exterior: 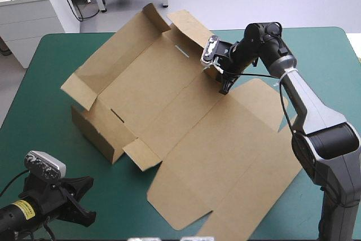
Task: Fold the box
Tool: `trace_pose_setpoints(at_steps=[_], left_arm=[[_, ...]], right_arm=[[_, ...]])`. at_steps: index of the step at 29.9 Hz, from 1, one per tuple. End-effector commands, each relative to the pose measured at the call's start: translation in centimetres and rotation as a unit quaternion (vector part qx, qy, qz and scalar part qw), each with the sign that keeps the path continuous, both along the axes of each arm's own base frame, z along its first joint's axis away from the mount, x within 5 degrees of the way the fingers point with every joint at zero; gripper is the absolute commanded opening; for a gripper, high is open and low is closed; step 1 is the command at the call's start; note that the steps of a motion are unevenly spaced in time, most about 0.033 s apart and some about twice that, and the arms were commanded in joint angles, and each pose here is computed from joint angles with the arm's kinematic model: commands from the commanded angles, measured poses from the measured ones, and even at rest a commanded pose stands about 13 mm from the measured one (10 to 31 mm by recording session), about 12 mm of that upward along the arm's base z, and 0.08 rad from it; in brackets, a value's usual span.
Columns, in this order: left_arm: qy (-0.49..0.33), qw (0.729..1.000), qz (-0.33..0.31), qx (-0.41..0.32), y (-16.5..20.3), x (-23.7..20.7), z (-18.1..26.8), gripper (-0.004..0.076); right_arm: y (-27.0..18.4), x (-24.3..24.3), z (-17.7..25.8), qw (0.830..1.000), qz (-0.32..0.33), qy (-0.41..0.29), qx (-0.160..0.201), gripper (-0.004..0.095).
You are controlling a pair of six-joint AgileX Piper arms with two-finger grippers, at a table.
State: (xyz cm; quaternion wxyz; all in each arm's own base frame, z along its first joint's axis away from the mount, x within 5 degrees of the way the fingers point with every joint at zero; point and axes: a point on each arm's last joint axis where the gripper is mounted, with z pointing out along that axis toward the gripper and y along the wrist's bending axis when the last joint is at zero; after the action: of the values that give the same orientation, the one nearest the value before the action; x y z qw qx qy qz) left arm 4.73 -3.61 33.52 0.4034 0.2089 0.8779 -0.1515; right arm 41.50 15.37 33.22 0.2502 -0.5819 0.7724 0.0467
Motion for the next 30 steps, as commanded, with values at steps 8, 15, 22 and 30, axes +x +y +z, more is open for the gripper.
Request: trace_pose_setpoints(at_steps=[8, 15, 22, 30], left_arm=[[-0.029, 0.999, 0.0, -0.024, -0.2, 0.3, 1.3, -0.0008], [-0.029, 0.999, 0.0, -0.024, -0.2, 0.3, 1.3, -0.0008], [-0.028, 0.999, 0.0, -0.025, -0.3, 0.2, 1.3, -0.0008], [-0.029, 0.999, 0.0, -0.026, -0.3, 0.3, 1.3, -0.0008]], right_arm=[[4.9, -2.9, 4.3, 0.971, 0.177, -0.155, -0.049, -0.0019], [8.9, -3.0, 2.7, 0.958, 0.208, -0.188, -0.055, -0.0019], [9.8, -2.5, 0.9, 0.961, 0.215, -0.168, -0.051, -0.0016], [9.7, -2.3, 0.8, 0.974, 0.167, -0.149, -0.032, 0.0537]])
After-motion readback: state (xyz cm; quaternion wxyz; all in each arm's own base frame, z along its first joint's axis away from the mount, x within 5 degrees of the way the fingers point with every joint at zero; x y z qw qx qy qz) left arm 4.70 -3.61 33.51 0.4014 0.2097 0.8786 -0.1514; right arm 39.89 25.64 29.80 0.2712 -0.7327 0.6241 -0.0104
